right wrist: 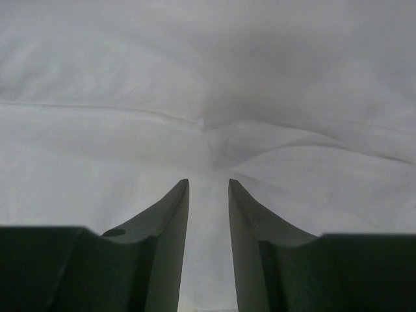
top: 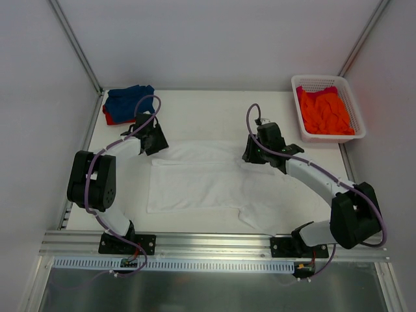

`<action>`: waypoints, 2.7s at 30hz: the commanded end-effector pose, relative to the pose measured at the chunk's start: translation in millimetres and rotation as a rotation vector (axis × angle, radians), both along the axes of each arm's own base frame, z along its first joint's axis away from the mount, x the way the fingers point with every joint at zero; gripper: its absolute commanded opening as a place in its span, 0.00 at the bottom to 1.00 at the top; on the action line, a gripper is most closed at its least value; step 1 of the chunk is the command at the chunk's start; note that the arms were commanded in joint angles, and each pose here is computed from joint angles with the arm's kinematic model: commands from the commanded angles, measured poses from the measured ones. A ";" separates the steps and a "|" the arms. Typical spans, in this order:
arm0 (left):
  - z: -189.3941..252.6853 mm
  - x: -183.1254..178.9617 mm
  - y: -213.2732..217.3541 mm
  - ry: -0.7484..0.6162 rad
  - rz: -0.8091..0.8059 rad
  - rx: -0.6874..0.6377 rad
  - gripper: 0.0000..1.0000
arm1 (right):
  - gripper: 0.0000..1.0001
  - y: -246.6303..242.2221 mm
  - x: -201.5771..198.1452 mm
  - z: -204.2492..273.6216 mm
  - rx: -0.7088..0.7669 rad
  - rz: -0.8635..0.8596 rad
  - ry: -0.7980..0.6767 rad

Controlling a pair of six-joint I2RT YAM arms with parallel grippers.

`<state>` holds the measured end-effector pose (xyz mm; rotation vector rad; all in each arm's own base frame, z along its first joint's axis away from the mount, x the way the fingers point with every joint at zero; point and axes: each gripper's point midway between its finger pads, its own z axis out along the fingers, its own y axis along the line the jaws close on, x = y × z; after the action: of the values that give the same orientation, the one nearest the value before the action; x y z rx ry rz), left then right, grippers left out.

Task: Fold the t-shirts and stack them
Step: Fold the tshirt

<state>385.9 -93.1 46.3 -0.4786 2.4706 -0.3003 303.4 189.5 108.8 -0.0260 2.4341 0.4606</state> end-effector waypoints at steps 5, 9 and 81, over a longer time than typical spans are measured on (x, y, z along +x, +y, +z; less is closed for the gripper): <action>22.1 12.8 -5.8 -0.072 -0.026 -0.003 0.48 | 0.33 -20.4 40.3 -14.1 -0.106 -0.015 -0.008; 21.3 13.0 -6.7 -0.069 -0.029 -0.003 0.48 | 0.33 -28.9 54.0 -27.2 -0.127 -0.021 0.002; 24.4 12.2 -11.8 -0.072 -0.046 -0.028 0.48 | 0.27 5.5 -49.8 -40.8 0.011 0.051 0.061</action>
<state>385.4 -94.5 46.4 -0.4715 2.4737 -0.3096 263.8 190.3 58.2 -0.0999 2.5132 0.4793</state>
